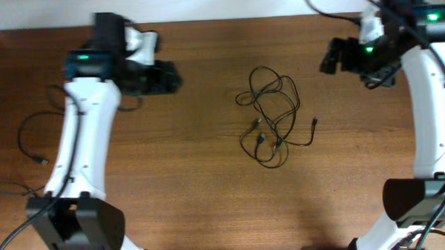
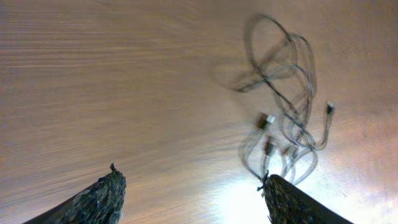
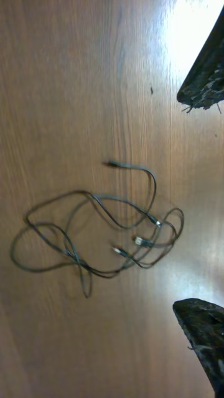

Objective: Untangle cables

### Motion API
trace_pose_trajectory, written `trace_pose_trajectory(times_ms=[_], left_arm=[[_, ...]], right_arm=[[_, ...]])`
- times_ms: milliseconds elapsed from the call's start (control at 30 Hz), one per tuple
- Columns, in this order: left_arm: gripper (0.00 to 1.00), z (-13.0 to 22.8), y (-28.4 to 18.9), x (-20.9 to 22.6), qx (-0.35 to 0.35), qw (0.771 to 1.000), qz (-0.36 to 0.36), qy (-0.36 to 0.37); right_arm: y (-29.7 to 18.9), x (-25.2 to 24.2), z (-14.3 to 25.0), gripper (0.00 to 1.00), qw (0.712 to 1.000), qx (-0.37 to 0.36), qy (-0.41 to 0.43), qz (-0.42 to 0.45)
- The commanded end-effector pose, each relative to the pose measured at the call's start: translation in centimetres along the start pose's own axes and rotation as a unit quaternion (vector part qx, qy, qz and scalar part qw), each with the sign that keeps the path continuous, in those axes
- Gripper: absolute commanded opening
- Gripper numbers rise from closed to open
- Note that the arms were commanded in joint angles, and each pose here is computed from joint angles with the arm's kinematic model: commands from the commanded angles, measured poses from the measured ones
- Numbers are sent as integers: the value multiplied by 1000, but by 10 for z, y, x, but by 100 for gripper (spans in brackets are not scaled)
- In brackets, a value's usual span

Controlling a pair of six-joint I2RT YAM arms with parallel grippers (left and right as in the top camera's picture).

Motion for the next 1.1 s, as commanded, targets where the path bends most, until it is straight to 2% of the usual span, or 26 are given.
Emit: trace_pose_trajectory(times_ms=[0, 100, 167, 267, 367, 567, 600, 667, 867, 1067], left_arm=[[73, 4, 39, -63, 20, 1000, 3, -12], [71, 14, 81, -123, 48, 998, 27, -6], [69, 37, 115, -151, 91, 996, 11, -13], [70, 66, 152, -178, 140, 990, 2, -31], [71, 83, 179, -195, 159, 987, 2, -28], [71, 98, 199, -224, 168, 986, 21, 1], [76, 100, 203, -230, 167, 986, 26, 12], [77, 106, 210, -236, 171, 984, 30, 32], [59, 113, 226, -240, 180, 982, 42, 31], [58, 116, 227, -247, 186, 980, 65, 28]], right_arm=[[-3, -17, -9, 99, 1000, -3, 21, 2], [-2, -18, -9, 99, 1000, -2, 22, 3], [0, -18, -10, 99, 1000, 1, 23, 5], [0, -19, -10, 98, 1000, 0, 22, 8], [0, -19, -10, 99, 1000, -1, 22, 8], [0, -20, -10, 99, 1000, -2, 22, 11], [0, -20, -10, 99, 1000, -2, 22, 11], [0, -20, -10, 99, 1000, -2, 22, 11], [0, -21, -10, 99, 1000, -2, 22, 11], [0, -21, -10, 99, 1000, -2, 13, 11]])
Point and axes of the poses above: each gripper's point midway between its finger pads, its own y axis out along the fingers, its own x axis along the line the jaws close on, z = x × y, the point moved 1 cm from there along -y, back along the fingers, and after that the axes turned 14 degrees about y, right-handed, at the moved point
